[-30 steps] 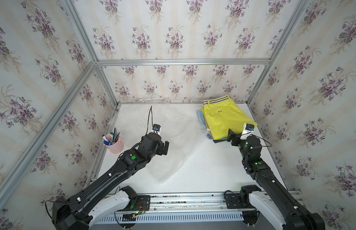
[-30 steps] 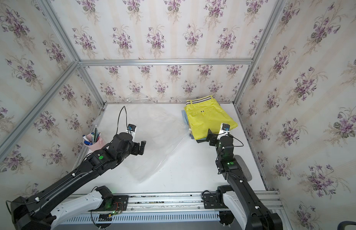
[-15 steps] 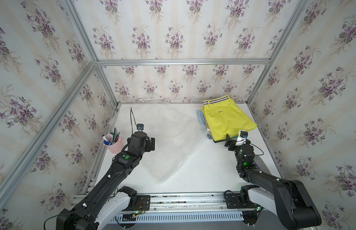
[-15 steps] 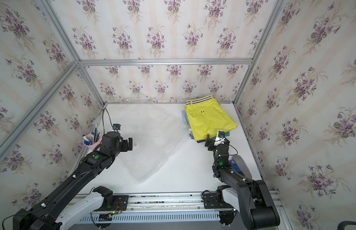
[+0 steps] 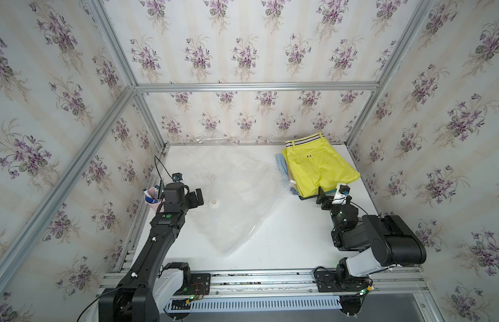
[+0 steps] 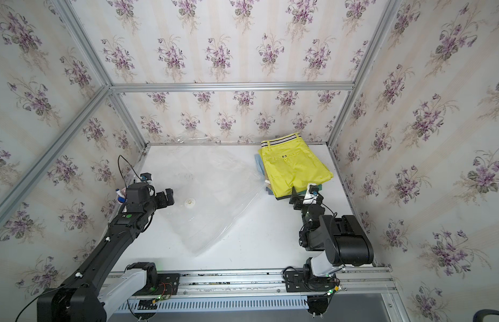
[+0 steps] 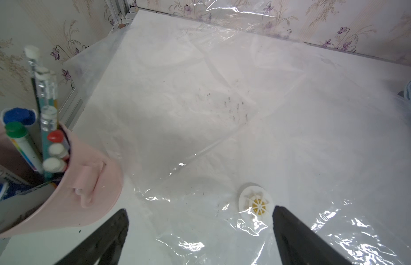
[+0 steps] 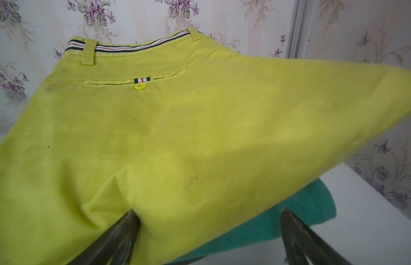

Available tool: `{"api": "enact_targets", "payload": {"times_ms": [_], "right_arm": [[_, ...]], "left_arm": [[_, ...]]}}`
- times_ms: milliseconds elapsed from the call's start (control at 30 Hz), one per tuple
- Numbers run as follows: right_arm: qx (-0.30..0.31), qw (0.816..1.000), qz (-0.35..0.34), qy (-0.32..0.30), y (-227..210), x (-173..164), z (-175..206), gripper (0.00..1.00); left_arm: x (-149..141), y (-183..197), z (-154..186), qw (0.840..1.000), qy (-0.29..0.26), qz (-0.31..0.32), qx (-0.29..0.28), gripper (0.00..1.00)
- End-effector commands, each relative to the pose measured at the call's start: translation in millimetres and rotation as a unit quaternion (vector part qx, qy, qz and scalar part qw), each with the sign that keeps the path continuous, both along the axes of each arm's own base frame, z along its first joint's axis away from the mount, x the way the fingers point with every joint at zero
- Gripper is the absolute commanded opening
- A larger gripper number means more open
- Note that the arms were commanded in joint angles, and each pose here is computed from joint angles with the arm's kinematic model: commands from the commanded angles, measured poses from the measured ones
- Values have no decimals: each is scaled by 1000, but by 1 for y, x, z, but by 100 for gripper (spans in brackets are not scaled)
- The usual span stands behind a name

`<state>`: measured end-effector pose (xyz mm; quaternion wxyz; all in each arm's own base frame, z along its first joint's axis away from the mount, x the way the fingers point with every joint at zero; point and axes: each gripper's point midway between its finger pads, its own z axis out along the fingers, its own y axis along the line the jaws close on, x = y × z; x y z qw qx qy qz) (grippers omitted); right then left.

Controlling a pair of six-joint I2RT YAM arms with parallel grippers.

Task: Take the trousers out of the vacuum bag
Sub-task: Reset both arms

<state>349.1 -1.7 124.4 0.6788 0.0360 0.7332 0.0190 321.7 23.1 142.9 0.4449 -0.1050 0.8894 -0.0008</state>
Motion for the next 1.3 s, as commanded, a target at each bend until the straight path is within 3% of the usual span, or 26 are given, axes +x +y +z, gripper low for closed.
{"api": "enact_targets", "payload": {"times_ms": [0, 600, 800, 1000, 1067, 1267], "right_arm": [[7, 1000, -2, -26, -1, 4, 13, 99], [6, 1000, -6, 9, -1, 21, 5, 100], [6, 1000, -6, 9, -1, 21, 4, 100], [6, 1000, -6, 9, -1, 21, 4, 100], [6, 1000, -6, 9, -1, 22, 4, 100], [-11, 999, 24, 31, 11, 28, -3, 100]], "left_arm": [[15, -6, 10, 999, -39, -28, -2, 100], [39, -11, 1, 988, -127, -75, 43, 100], [61, -21, -20, 983, -147, -104, 31, 100], [70, -17, -50, 987, -128, -93, 27, 100], [75, -21, -53, 989, -97, -105, 27, 100], [79, -22, -52, 989, -97, -101, 39, 100]]}}
